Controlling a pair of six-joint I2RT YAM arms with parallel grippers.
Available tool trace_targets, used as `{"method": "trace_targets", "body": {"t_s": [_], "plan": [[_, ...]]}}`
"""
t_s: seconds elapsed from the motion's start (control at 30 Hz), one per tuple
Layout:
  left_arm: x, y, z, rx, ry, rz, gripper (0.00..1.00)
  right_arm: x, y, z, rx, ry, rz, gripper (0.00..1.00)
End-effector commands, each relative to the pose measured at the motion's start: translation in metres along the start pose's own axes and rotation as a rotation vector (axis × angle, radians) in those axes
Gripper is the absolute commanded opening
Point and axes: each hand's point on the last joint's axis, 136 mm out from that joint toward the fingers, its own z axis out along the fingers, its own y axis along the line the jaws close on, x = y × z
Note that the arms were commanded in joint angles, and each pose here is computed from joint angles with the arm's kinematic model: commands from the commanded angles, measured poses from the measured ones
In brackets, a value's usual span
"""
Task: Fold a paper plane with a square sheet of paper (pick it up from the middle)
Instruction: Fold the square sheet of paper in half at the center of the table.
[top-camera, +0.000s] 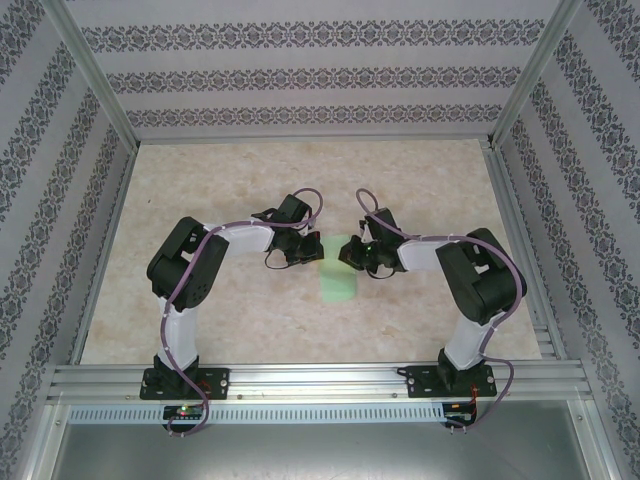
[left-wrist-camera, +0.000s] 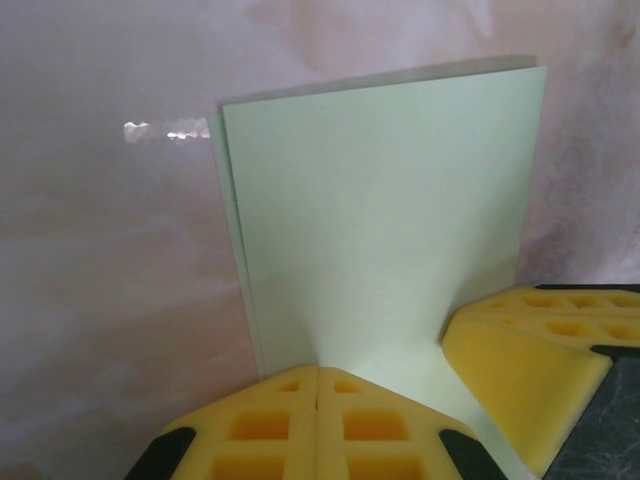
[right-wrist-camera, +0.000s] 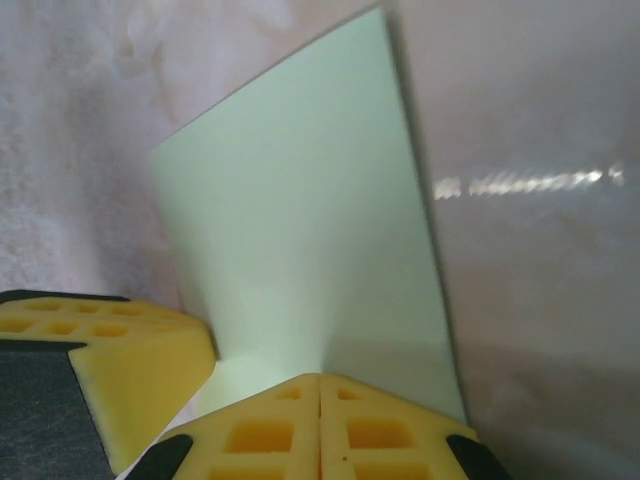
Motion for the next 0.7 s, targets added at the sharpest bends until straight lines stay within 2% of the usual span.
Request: {"method": "trace_targets", "body": {"t_s": [0.0,0.17,0.33,0.5,0.67], "plan": [[0.061,0.089,0.019,-0.303,0.177,-0.100,0.00,-0.011,-0.029,-0.002,0.048,-0.071,0.044,0.07],[0.062,0.089,0.018,-0.306,0.180,-0.095,0.00,-0.026,-0.048,-0.022,0.059,-0.143,0.086,0.07],[0.060,0.088,0.017,-0.306,0.178,-0.093,0.00,-0.031,-0.009,-0.047,-0.032,-0.171,-0.005,0.08],[0.058,0.086,0.018,-0.303,0.177,-0.091,0.00,-0.004,0.020,-0.041,-0.075,-0.056,-0.090,0.09],[0.058,0.086,0.019,-0.303,0.180,-0.089,0.00,0.026,0.020,-0.022,-0.052,0.083,-0.118,0.09]]}}
